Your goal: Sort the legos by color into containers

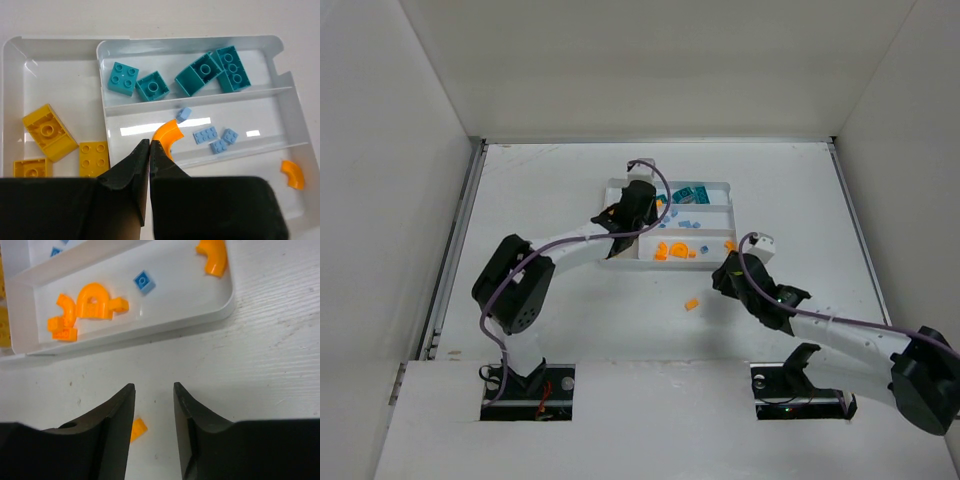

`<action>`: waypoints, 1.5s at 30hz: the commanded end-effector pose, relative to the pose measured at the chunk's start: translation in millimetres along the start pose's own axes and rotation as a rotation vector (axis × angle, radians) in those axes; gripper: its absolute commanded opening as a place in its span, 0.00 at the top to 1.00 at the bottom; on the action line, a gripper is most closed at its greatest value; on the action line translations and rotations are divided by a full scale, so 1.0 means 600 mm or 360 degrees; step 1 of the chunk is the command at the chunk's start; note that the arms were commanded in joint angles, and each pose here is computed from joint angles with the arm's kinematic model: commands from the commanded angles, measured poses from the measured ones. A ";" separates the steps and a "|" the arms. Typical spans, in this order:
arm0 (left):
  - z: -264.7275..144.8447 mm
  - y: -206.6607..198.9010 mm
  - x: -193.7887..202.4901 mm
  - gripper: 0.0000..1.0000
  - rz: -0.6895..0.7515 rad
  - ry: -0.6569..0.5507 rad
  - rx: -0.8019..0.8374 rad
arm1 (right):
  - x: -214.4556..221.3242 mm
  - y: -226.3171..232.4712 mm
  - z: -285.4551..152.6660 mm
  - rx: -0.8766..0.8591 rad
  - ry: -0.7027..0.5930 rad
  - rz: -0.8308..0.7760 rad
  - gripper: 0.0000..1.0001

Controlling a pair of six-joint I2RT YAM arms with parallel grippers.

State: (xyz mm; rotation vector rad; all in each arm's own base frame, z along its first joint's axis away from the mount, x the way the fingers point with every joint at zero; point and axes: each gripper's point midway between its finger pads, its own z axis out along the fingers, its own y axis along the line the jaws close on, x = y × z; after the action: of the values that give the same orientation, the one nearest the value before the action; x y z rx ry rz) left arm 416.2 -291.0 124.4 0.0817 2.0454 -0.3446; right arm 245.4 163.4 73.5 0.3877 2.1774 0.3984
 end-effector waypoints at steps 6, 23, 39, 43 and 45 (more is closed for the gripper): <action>-0.076 -0.029 0.043 0.98 -0.0063 0.0024 0.0110 | -0.105 0.052 0.034 -0.0054 -0.0170 -0.0039 0.67; -0.075 -0.024 0.135 0.94 -0.0083 0.0170 0.0134 | -0.103 0.056 0.143 0.0109 0.0030 -0.0263 0.50; -0.083 -0.006 0.146 0.83 -0.0112 0.0162 0.0121 | -0.083 0.042 0.187 0.0205 0.0103 -0.0286 0.52; -0.098 -0.006 0.126 0.81 -0.0150 0.0108 0.0146 | -0.080 0.031 0.193 0.0242 0.0114 -0.0279 0.55; -0.110 -0.008 0.110 0.80 -0.0174 0.0059 0.0167 | -0.079 0.025 0.196 0.0268 0.0120 -0.0281 0.57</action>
State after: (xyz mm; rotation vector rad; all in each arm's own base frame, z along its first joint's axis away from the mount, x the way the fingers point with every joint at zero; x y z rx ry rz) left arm 320.5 -280.6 53.6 0.1000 2.1912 -0.4342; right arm 354.2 175.4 35.8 0.2440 2.3396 0.1439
